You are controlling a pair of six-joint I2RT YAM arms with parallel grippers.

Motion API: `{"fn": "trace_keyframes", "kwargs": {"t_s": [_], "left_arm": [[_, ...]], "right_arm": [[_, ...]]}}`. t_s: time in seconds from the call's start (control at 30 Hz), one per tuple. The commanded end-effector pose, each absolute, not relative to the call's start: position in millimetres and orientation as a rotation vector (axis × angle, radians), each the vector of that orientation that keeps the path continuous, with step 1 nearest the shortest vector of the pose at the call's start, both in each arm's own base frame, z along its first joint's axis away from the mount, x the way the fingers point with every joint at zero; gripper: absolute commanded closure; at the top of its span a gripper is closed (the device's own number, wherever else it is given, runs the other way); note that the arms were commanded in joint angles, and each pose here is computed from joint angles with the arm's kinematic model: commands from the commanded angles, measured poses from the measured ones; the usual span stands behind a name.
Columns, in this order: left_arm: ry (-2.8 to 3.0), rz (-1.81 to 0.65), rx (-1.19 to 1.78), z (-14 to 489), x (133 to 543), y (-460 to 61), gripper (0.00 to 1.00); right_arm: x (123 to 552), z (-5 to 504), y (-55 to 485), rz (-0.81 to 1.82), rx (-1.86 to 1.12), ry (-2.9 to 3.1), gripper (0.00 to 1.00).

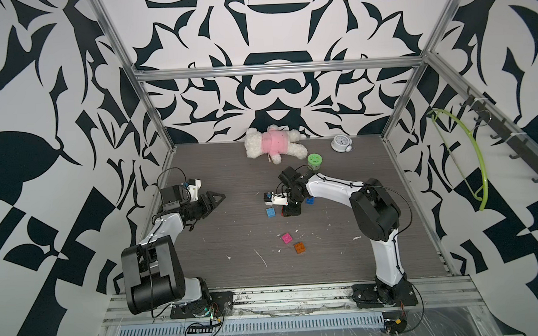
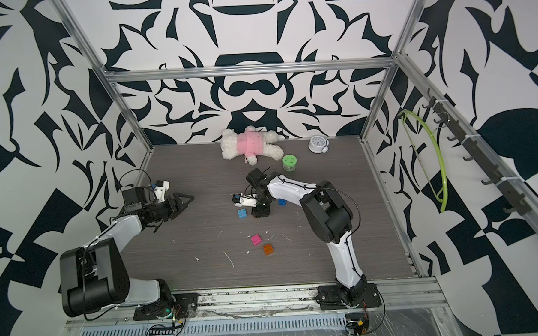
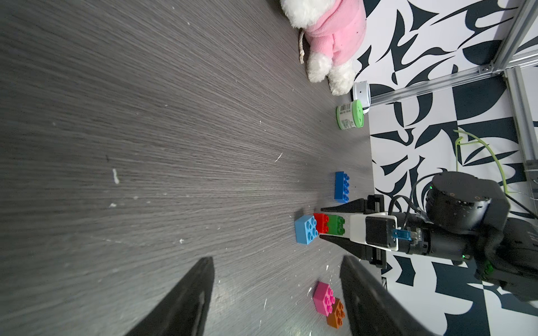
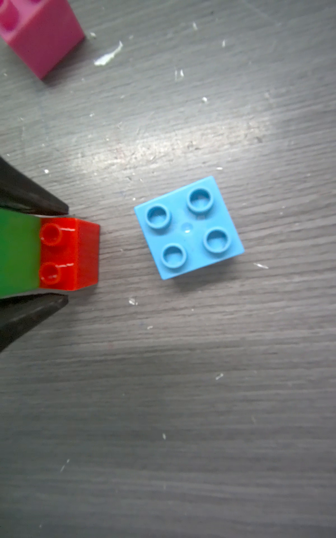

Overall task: Assemble the letter y with lego
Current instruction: Pick up the lego brick from the center of the board, then assemble the lego brick with the lego brick.

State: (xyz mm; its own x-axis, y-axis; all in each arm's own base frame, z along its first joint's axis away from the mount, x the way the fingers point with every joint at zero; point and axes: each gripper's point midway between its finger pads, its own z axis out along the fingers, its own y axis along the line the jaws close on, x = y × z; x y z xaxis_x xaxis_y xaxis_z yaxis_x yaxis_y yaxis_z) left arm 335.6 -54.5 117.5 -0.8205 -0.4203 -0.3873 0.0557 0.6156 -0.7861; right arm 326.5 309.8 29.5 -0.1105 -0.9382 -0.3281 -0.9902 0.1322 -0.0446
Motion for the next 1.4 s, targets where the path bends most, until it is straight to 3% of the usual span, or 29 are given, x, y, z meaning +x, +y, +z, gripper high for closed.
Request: {"fn": "trace_keyframes", "kwargs": {"t_s": [0.0,0.37,0.67,0.97,1.37], "left_arm": [[2.305,-1.145,-0.285,110,332,-56,0.27],[2.290,-1.265,-0.242,110,328,-87,0.28],[2.264,-1.487,-0.179,95,319,-148,0.29],[2.322,-1.546,-0.163,60,304,-176,0.30],[2.408,-1.529,-0.123,22,286,-201,0.49]], "right_arm": [[329,68,318,0.279,-1.836,2.068,0.59],[327,92,323,0.282,-1.881,1.987,0.70],[321,97,340,0.270,-2.051,1.824,0.70],[319,92,348,0.272,-2.189,1.746,0.70],[320,86,358,0.306,-2.212,1.704,0.70]]}}
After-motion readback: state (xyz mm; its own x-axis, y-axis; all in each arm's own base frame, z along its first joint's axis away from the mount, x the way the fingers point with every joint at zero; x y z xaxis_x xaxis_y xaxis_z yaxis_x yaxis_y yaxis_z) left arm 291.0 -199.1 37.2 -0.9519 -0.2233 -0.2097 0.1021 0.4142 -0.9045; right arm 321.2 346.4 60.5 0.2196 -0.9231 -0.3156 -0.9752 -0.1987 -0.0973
